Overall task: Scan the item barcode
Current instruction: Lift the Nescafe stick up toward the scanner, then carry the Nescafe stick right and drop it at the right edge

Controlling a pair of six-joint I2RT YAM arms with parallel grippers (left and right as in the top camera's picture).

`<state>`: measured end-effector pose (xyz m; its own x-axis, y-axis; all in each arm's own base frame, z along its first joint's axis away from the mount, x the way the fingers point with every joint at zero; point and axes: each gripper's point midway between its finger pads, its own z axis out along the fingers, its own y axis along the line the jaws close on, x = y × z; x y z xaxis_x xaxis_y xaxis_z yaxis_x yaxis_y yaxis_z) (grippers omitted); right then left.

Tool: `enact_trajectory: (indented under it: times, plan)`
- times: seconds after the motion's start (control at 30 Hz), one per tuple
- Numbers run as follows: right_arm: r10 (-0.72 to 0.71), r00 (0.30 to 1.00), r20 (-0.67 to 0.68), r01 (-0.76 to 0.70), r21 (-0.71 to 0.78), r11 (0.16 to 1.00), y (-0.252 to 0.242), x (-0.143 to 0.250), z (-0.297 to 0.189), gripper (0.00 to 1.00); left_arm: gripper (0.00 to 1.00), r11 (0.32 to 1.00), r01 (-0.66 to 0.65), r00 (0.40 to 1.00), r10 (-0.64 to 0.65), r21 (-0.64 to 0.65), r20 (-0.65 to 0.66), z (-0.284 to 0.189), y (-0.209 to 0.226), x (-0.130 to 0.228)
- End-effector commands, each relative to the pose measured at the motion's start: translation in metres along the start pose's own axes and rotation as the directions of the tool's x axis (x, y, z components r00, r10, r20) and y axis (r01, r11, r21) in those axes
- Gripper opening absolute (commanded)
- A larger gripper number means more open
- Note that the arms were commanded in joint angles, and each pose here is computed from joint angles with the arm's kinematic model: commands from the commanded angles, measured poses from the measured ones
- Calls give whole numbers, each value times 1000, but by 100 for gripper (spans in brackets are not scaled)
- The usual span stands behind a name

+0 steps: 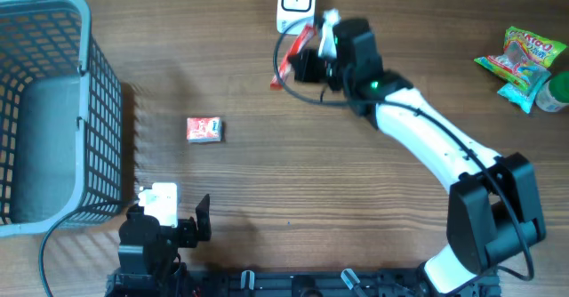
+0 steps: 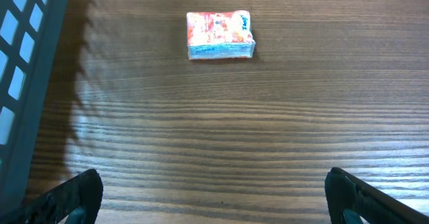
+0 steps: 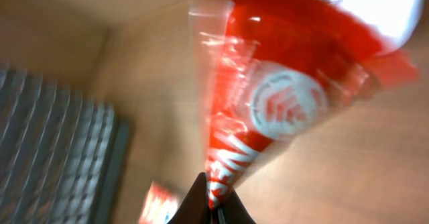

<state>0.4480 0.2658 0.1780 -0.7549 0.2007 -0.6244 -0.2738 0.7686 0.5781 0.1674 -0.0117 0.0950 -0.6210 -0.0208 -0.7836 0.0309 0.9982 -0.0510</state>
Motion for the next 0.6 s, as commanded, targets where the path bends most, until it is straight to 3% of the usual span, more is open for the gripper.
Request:
enact_trajectory:
  times: [0.0,0.1,0.3,0.47,0.57]
  plan:
    - [-187,964,187,144,223,964,-21,-81,14,5,100,1000,-16,1000,16,-1,1,0,0,0]
    - [-172,965,201,113,274,955,-59,-116,63,5,100,1000,-16,1000,16,-1,1,0,0,0]
    - [-174,937,303,62,347,936,-91,-168,101,5,100,1000,-16,1000,16,-1,2,0,0,0]
    - [-125,941,314,17,326,945,-95,-165,112,5,100,1000,-16,1000,16,-1,1,0,0,0]
    - [-91,970,226,10,338,941,-102,-144,115,4,100,1000,-16,1000,16,-1,1,0,0,0]
